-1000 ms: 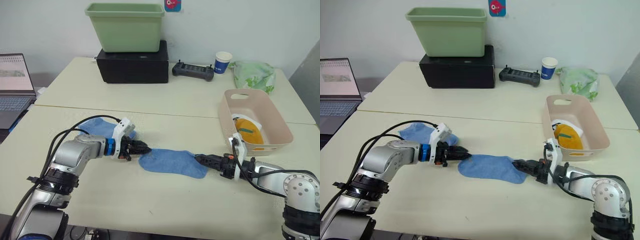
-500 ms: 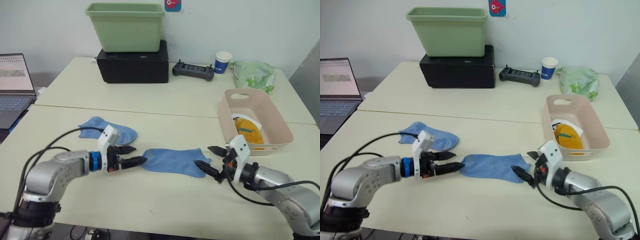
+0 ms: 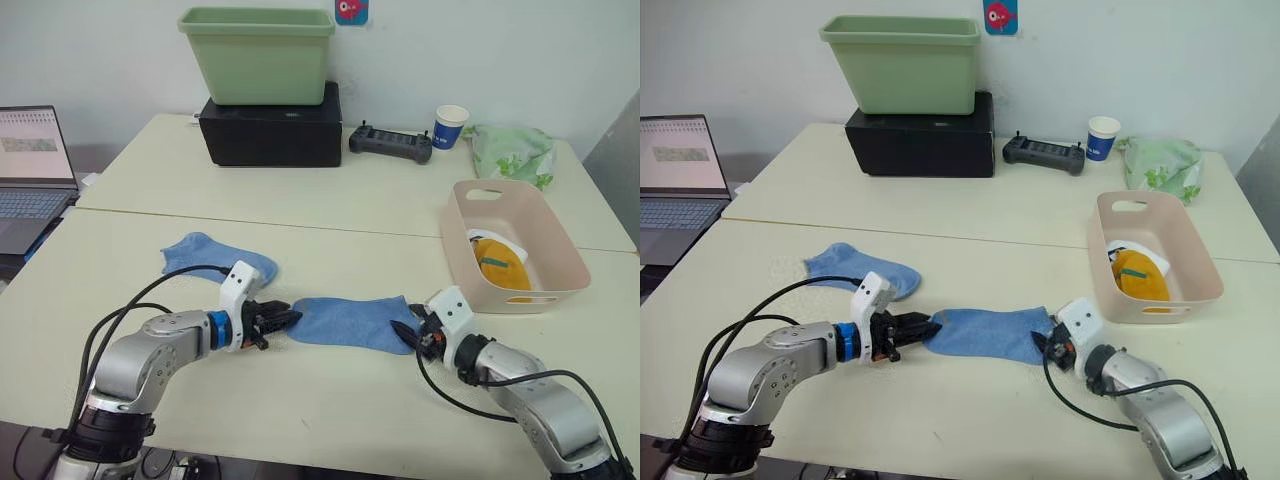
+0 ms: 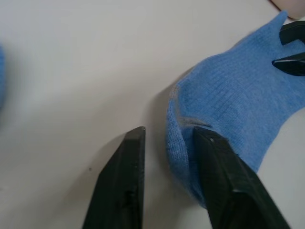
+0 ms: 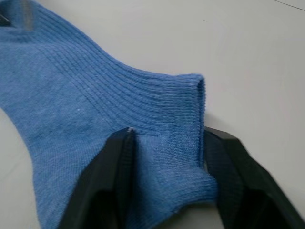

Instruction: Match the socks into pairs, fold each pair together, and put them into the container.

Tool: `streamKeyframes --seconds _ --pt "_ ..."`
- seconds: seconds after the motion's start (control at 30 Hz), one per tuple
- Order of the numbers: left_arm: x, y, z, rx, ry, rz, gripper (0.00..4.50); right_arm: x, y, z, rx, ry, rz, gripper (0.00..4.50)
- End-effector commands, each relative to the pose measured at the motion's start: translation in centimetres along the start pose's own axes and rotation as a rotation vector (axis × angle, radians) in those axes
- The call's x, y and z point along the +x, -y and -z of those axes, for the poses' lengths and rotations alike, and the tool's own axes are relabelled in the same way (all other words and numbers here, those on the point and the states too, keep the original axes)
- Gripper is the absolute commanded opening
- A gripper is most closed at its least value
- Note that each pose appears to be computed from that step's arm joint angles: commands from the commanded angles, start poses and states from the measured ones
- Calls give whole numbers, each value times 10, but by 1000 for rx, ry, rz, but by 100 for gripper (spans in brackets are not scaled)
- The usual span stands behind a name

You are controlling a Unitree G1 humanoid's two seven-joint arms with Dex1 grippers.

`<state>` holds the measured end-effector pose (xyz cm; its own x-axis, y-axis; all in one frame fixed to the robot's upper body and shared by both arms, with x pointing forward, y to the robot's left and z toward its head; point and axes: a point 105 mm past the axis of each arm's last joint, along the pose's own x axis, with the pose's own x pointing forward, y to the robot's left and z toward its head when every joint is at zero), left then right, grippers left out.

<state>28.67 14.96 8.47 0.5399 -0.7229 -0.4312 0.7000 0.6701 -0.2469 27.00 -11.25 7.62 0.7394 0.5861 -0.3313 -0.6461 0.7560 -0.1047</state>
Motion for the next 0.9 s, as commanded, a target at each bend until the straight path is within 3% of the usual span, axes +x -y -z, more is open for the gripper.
streamKeyframes --seconds 0.03,0.07,0.13,0.27,0.4,0.63,0.87,0.9 --pt "3 7 5 -6 -19 41 32 -2 -2 -13 -48 42 -11 92" --pt "2 7 5 -2 -20 40 2 -3 -1 -14 -48 45 -11 58" --pt "-4 4 2 3 -19 35 0 -7 -3 -17 -47 52 -31 4" --pt "-26 6 -3 -13 -34 60 0 -21 -30 -23 -18 34 -194 4" --pt "-48 18 11 -67 -103 117 0 -37 -53 -18 -5 -31 -319 4" --pt "-63 20 46 -99 -173 59 0 -39 -67 -5 -38 -84 -322 4" --pt "-55 17 56 -95 -112 -3 0 -35 -68 6 -86 -97 -307 4" --pt "-56 17 59 -93 -123 -6 0 -36 -67 8 -94 -101 -303 30"
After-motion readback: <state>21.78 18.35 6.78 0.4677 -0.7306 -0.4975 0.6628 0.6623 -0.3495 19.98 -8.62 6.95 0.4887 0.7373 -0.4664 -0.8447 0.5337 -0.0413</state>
